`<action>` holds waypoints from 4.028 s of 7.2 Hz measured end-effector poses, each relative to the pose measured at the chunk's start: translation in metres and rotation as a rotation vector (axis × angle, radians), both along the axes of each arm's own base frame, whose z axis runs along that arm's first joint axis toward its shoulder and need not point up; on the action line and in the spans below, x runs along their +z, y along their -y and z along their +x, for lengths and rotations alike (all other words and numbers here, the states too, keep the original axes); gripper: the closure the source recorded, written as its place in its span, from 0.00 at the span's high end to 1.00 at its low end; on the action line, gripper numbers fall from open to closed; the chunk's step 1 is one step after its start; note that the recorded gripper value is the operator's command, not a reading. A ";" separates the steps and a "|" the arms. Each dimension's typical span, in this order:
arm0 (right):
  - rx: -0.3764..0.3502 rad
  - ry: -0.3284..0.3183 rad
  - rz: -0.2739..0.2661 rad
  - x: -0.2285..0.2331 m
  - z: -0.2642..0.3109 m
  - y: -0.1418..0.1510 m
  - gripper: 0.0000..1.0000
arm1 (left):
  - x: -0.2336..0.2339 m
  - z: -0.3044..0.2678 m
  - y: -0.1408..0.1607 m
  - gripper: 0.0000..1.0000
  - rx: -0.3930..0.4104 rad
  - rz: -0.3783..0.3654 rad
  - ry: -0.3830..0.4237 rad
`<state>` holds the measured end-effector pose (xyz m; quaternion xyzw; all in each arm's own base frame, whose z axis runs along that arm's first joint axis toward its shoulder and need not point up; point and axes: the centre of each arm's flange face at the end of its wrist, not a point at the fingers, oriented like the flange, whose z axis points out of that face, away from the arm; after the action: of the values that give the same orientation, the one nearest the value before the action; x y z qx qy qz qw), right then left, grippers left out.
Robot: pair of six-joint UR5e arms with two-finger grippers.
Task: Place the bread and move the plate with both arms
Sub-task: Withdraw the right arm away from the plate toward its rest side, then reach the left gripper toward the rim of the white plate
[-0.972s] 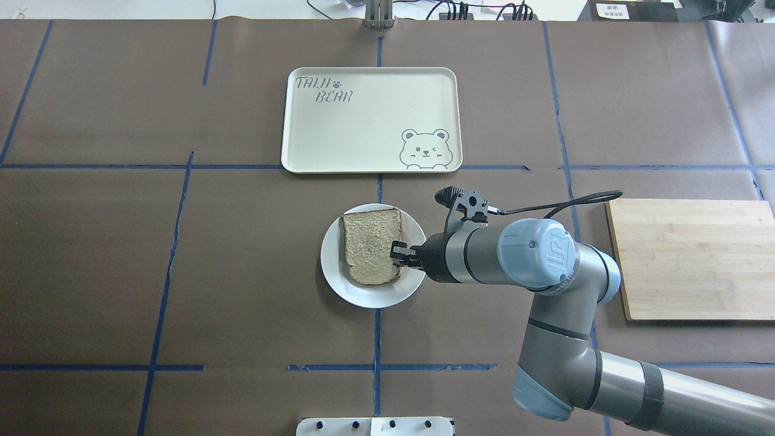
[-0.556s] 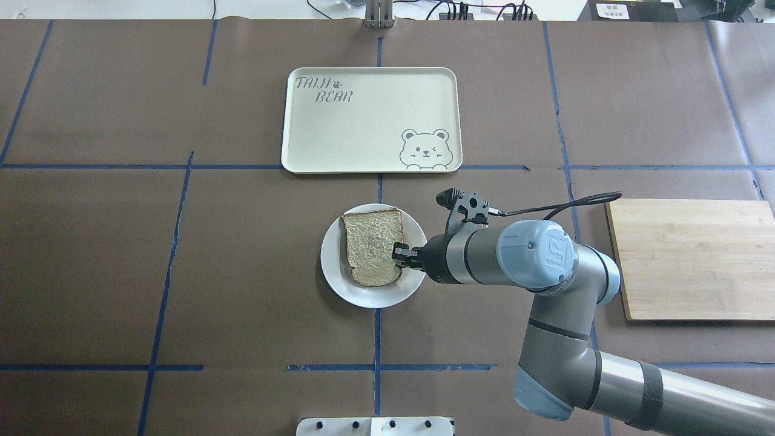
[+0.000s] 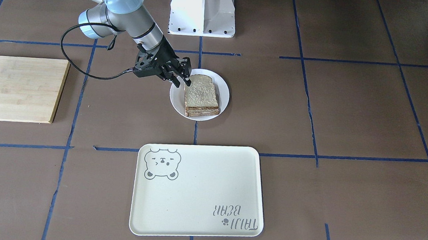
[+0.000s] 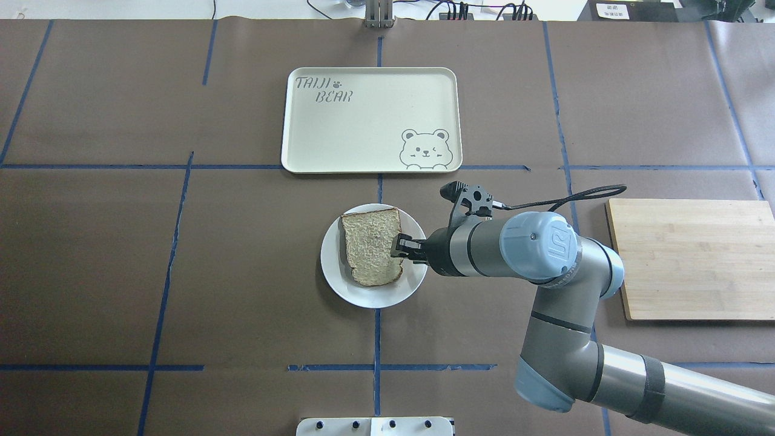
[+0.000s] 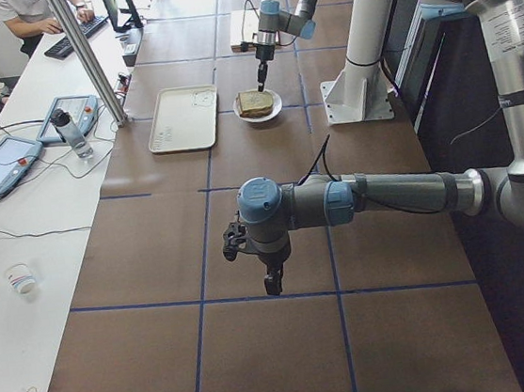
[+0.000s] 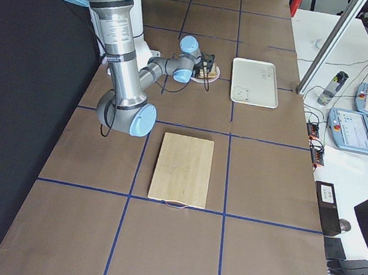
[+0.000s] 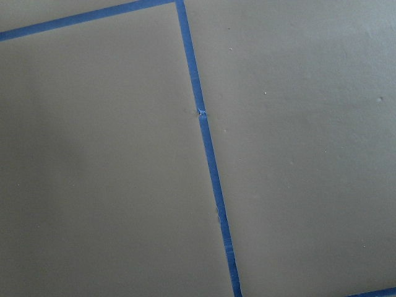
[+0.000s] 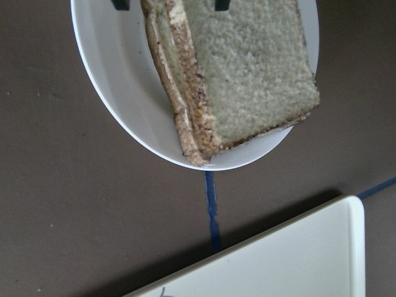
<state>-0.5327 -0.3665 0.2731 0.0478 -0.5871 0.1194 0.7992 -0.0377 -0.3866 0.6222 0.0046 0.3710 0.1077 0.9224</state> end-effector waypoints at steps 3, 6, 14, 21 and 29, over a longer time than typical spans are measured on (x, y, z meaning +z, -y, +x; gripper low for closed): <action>-0.075 -0.111 -0.030 0.015 0.048 0.058 1.00 | -0.021 0.001 0.021 1.00 -0.007 0.046 0.002; -0.206 -0.271 0.043 0.066 0.166 0.140 1.00 | -0.071 0.007 0.078 1.00 -0.005 0.170 -0.015; -0.492 -0.517 0.294 0.330 0.575 0.104 1.00 | -0.173 0.126 0.089 1.00 -0.012 0.170 -0.279; -0.476 -0.495 0.216 0.410 0.596 0.040 1.00 | -0.301 0.409 -0.016 1.00 -0.339 -0.098 -0.630; -0.473 -0.494 0.214 0.410 0.595 0.040 1.00 | -0.286 0.565 -0.042 0.70 -0.457 -0.122 -0.867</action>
<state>0.0627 -0.4069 0.6827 0.0215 -0.3801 -0.1463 0.9131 0.5275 -0.3447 0.3364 0.0760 0.7158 -0.1310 0.6817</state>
